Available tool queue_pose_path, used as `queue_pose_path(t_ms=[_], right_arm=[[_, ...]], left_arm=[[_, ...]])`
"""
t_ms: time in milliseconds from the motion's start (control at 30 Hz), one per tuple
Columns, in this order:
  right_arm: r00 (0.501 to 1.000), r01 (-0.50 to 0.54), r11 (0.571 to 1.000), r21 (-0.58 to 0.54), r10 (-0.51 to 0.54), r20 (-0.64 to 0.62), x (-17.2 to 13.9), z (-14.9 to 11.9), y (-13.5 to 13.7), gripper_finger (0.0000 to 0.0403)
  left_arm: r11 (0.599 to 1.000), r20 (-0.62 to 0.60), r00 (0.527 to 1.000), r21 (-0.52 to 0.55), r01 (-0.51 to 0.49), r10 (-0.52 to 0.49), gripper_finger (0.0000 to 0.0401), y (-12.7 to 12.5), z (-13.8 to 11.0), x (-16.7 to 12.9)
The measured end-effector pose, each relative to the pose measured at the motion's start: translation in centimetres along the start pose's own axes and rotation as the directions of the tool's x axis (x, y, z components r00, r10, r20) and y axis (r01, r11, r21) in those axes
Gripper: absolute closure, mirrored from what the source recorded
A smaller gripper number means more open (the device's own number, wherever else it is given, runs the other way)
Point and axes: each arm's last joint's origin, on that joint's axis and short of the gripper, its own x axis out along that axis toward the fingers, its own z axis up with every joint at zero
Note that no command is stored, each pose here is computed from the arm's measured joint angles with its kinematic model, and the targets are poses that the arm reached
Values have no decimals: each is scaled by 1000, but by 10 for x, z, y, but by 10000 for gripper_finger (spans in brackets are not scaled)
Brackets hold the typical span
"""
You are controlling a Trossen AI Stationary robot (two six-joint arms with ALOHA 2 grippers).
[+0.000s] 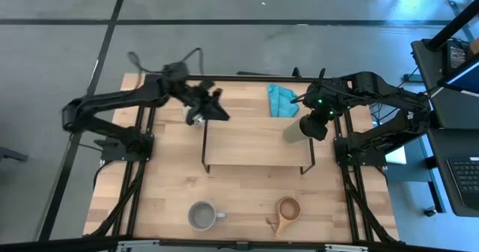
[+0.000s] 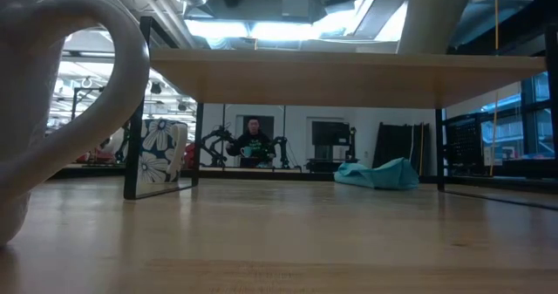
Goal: Stack small to large cups/mugs on shelf
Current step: Put the gray cup on the shelf
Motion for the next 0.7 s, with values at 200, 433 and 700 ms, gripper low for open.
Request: queue_pose_path(t_ms=[200,433,700], right_arm=[[1000,0,1000,-7,0,0,0,0,0,388],[1000,-3,1000,-11,3,-1,0,0,0,383],[1000,-4,1000,-10,4,-2,0,0,0,381]], left_arm=[[999,-102,994,-21,46,-48,374,29,-3,46],[996,-150,985,-16,83,-84,374,52,-6,92],[985,-215,962,-45,164,-169,374,72,-9,141]])
